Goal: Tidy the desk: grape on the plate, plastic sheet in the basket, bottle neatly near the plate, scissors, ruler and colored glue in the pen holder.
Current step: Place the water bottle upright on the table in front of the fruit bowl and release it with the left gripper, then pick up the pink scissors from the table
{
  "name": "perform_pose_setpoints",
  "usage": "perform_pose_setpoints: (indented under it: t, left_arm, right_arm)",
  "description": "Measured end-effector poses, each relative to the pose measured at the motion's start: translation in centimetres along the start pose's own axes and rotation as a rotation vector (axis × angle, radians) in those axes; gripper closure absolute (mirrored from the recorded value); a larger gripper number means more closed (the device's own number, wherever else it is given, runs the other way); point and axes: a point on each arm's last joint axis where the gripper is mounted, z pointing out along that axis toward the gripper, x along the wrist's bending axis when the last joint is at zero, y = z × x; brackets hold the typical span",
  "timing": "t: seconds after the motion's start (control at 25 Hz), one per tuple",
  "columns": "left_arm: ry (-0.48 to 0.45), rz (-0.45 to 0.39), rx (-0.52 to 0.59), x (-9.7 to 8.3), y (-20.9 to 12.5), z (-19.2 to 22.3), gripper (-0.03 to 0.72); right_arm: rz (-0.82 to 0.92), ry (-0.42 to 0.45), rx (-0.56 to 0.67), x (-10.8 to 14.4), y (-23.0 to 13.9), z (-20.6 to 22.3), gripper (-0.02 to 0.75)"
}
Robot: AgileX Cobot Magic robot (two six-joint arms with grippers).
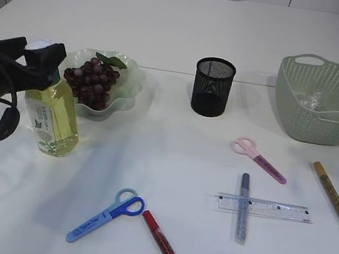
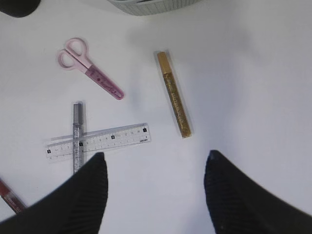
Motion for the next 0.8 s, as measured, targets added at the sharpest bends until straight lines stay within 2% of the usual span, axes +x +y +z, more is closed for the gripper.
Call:
perform_pose_setpoints:
  t: [0.36, 0.8]
  left_arm:
    - [-0.004, 0.001, -0.122, -0.7, 4.6, -1.3, 0.133]
    - [-0.023, 0.065, -0.023, -2.0, 9.6, -5.3, 0.158]
  right_arm:
    - [0.0, 0.0, 0.0, 0.0, 0.0, 0.0, 0.248]
    - [0.0, 0.0, 0.0, 0.0, 0.0, 0.0, 0.248]
